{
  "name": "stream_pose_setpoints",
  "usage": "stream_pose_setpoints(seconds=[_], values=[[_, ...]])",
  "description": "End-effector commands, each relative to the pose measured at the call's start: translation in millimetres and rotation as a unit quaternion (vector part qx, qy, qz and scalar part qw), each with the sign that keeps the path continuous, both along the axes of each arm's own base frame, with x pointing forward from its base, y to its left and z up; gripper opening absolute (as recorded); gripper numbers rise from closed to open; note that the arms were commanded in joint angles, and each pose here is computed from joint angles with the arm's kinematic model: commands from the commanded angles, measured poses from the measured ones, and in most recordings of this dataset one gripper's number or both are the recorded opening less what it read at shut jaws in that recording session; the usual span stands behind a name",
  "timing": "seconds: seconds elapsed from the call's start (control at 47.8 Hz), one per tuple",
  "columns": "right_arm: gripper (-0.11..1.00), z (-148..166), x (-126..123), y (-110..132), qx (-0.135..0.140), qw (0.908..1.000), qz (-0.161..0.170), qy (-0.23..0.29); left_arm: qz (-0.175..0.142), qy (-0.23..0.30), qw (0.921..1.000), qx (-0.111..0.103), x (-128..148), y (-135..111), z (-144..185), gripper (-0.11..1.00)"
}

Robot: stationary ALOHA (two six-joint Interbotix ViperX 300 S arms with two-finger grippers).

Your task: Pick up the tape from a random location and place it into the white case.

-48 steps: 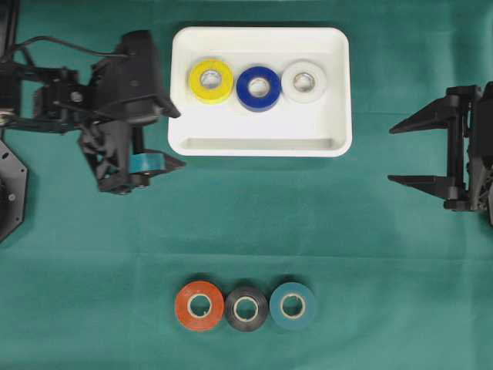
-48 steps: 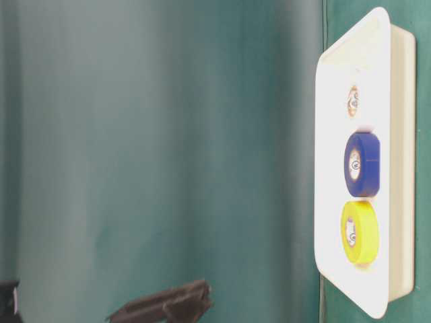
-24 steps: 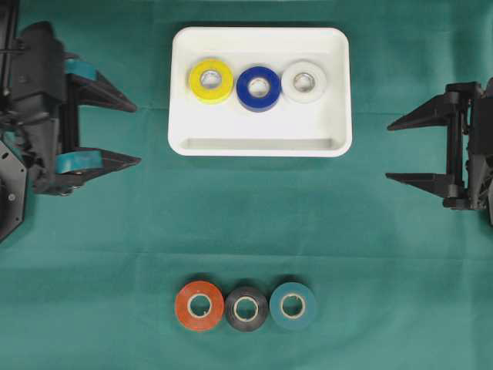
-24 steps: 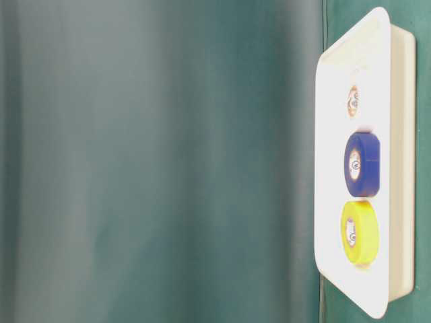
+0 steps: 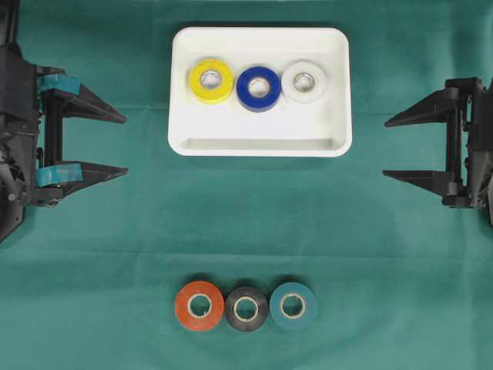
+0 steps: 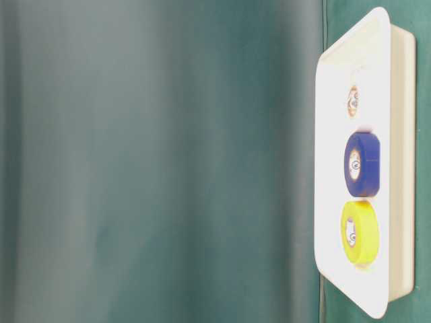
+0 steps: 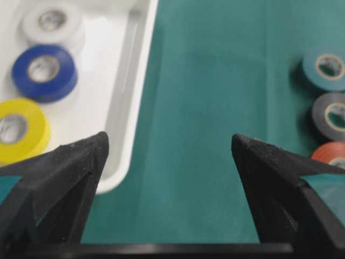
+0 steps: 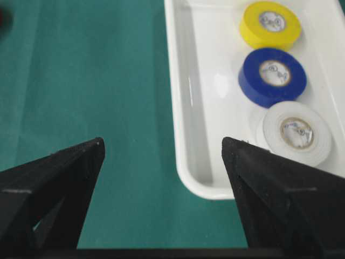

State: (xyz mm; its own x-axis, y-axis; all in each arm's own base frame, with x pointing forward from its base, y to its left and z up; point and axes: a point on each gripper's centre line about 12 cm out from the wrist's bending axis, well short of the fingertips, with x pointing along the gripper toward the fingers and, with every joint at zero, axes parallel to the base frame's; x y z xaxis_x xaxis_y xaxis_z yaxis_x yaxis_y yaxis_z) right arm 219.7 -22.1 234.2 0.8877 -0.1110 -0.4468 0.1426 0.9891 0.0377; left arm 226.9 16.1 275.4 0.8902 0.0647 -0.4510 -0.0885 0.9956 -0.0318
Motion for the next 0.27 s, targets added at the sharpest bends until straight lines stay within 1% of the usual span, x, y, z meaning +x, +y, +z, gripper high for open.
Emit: stream_pose_setpoints(seconds=[0.0, 0.146, 0.251], values=[[0.87, 12.4, 5.1, 0.0, -0.002, 0.9997, 0.003, -0.024, -0.005, -0.026, 0.9996, 0.003, 2.6, -2.0, 0.7, 0.96], [0.87, 15.2, 6.2, 0.4, -0.003, 0.9994, 0.005, -0.033, -0.01, -0.049, 0.9986, 0.014, 2.6, -2.1, -4.5, 0.96], [0.87, 16.8, 6.8, 0.5, -0.003, 0.9993, 0.006, -0.036, -0.016, -0.074, 0.9967, 0.029, 4.0, -2.1, -1.4, 0.96]])
